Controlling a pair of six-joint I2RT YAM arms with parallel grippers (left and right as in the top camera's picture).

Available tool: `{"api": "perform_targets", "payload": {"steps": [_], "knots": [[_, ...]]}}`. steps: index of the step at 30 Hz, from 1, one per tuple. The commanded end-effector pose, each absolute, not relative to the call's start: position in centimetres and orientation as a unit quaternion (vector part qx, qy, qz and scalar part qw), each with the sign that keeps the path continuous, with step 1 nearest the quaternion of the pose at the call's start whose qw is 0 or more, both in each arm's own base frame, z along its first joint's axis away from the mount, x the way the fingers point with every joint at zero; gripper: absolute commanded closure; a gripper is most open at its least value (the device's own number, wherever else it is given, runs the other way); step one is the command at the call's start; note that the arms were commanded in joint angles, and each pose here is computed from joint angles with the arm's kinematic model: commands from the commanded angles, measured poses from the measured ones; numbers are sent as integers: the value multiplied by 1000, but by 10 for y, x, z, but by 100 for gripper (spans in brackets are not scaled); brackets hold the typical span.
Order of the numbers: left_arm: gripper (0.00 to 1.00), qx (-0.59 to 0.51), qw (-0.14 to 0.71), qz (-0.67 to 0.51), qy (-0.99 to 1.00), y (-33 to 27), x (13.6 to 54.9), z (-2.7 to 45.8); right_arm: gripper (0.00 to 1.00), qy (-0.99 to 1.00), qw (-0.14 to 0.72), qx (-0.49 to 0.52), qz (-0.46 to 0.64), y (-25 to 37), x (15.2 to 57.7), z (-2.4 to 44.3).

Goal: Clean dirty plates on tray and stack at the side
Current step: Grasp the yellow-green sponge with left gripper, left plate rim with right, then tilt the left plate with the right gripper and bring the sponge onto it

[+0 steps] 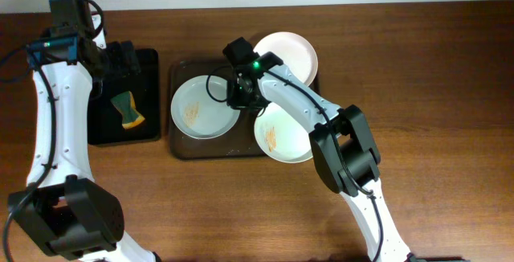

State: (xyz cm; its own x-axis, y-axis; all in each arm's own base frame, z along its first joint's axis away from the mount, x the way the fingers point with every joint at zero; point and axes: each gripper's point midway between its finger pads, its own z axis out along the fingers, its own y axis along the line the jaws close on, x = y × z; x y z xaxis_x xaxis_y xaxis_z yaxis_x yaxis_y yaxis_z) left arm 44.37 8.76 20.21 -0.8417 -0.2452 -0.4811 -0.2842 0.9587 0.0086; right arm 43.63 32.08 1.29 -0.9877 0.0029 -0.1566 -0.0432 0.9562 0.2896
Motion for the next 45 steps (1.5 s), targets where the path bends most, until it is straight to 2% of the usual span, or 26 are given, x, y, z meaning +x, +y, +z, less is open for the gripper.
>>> {"api": "perform_targets", "payload": {"steps": [1, 2, 3, 5, 7, 10, 11, 14, 17, 19, 24, 27, 30, 31, 32, 35, 37, 39, 41, 45], "knots": [[1, -146, 224, 38, 963, 89, 445, 182, 80, 989, 61, 14, 133, 324, 430, -13], [1, -146, 216, 38, 965, 89, 445, 176, 83, 990, 56, 24, 131, 323, 429, -17], [1, -145, 207, 38, 967, 89, 446, 168, 96, 990, 53, 24, 129, 323, 429, -20], [3, -145, 180, 37, 972, 89, 445, 149, 96, 990, 53, 24, 128, 322, 429, -20], [18, -146, 147, 38, 978, 89, 442, 126, 96, 990, 52, 24, 128, 322, 428, -20], [22, -149, 111, 37, 982, 89, 441, 95, 96, 991, 48, 25, 125, 319, 427, -20], [28, -152, 97, 41, 983, 91, 441, 83, 96, 991, 48, 25, 125, 319, 427, -20], [29, -225, 68, 84, 968, 113, 432, 57, 96, 991, 47, 25, 125, 319, 427, -20], [32, -224, 41, 85, 970, 114, 428, 37, 96, 991, 45, 25, 122, 317, 426, -21], [40, -223, 29, 86, 971, 113, 425, 27, 96, 991, 44, 27, 122, 315, 427, -21], [44, -220, -6, 87, 972, 112, 418, -2, 96, 991, 43, 28, 121, 314, 427, -21], [56, -220, -8, 87, 972, 112, 419, -6, 96, 991, 44, 24, 121, 314, 427, -21], [80, -221, -1, 86, 972, 113, 423, -1, 96, 991, 44, 24, 121, 314, 427, -21], [94, -221, 2, 87, 971, 113, 426, 3, 96, 991, 44, 24, 121, 314, 427, -21], [98, -221, 6, 86, 971, 114, 429, 8, 96, 991, 43, 24, 122, 315, 427, -21], [99, -168, 27, 75, 983, 109, 448, 54, 96, 990, 35, 22, 135, 319, 424, -20], [99, -76, 55, -5, 996, 75, 467, 77, 96, 986, 20, 3, 165, 324, 422, -17], [99, 11, 71, -87, 994, 42, 472, 81, 96, 978, -2, 1, 209, 319, 426, -11], [99, 36, 83, -142, 986, 23, 475, 86, 96, 975, -8, 1, 223, 313, 430, -9], [99, 81, 74, -165, 980, -18, 472, 75, 96, 970, -7, -6, 243, 314, 434, -6]]}}
